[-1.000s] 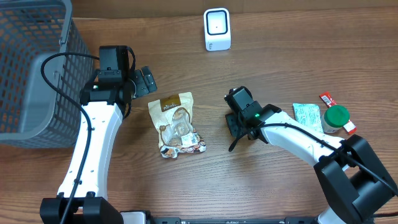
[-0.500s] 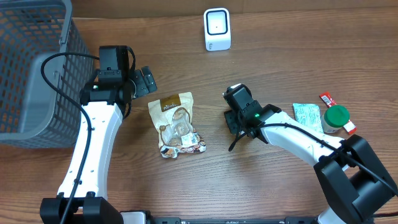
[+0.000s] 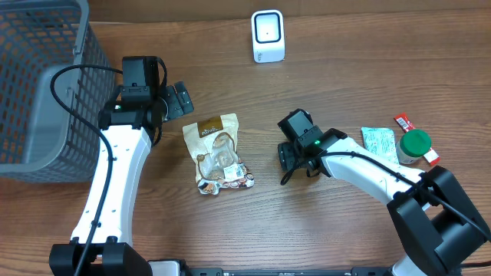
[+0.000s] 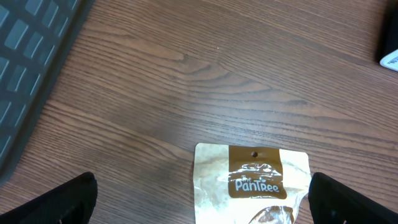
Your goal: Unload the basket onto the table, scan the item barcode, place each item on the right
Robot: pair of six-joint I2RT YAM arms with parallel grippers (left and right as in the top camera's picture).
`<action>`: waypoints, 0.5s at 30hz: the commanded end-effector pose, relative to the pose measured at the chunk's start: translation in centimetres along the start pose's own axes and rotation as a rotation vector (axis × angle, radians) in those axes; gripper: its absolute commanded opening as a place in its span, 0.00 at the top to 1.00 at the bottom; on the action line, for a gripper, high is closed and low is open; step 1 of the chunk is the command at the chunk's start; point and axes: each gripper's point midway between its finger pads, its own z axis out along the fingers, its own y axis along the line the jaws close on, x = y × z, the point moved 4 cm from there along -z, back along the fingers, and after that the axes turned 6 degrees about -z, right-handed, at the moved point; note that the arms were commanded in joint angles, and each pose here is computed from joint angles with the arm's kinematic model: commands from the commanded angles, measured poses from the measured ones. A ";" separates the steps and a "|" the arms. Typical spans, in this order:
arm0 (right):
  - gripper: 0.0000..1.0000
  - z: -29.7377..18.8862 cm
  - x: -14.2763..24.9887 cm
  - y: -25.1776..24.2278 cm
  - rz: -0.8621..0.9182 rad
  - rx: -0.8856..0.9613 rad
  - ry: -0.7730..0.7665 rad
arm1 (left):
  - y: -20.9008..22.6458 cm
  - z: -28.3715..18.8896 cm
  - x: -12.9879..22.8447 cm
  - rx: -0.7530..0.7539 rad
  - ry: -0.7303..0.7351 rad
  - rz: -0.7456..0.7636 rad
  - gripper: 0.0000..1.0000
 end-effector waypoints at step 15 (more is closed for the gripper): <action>0.31 -0.2 1.1 1.7 0.164 -0.132 0.088 | 0.0 0.1 -0.4 -0.007 -0.010 -0.010 0.00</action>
